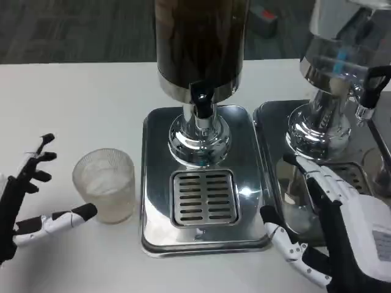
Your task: Grasp the cup under the faucet to collect the drink, then remove the cup.
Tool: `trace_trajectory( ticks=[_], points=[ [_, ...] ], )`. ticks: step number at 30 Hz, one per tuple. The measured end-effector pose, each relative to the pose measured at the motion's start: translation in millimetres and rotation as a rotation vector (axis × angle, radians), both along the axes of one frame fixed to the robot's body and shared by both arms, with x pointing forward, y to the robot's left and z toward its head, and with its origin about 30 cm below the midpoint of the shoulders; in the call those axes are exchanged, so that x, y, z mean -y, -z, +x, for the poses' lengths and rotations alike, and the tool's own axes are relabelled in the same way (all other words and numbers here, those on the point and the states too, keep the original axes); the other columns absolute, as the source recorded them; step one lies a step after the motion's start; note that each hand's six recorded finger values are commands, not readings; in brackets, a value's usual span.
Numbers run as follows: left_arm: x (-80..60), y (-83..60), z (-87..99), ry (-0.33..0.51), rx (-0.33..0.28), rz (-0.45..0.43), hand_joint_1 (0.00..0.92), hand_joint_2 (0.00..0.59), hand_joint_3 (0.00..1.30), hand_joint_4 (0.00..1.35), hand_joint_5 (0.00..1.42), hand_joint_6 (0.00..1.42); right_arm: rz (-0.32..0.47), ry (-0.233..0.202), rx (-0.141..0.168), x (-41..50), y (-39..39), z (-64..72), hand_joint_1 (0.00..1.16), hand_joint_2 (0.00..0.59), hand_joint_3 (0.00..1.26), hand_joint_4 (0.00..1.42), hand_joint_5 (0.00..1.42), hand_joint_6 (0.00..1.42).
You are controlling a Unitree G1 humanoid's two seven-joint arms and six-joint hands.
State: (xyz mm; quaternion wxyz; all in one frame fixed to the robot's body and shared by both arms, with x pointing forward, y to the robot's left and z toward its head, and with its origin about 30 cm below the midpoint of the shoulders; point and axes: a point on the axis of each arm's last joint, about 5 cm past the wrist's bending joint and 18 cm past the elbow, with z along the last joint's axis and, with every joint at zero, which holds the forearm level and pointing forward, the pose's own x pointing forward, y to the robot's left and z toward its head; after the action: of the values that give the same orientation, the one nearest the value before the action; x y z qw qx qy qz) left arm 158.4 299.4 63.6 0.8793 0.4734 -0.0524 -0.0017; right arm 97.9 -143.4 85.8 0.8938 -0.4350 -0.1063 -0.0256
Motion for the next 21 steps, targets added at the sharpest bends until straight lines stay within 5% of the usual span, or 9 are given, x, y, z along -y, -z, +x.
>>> trace_trajectory(
  ticks=[21],
  points=[
    [4.2,4.1,20.4,0.052,-0.057,0.015,0.326,0.023,0.17,0.27,0.47,0.62,0.030,0.005,0.009,-1.5,0.8,1.8,0.31,0.326,0.24,0.22,0.21,0.23]
  ],
)
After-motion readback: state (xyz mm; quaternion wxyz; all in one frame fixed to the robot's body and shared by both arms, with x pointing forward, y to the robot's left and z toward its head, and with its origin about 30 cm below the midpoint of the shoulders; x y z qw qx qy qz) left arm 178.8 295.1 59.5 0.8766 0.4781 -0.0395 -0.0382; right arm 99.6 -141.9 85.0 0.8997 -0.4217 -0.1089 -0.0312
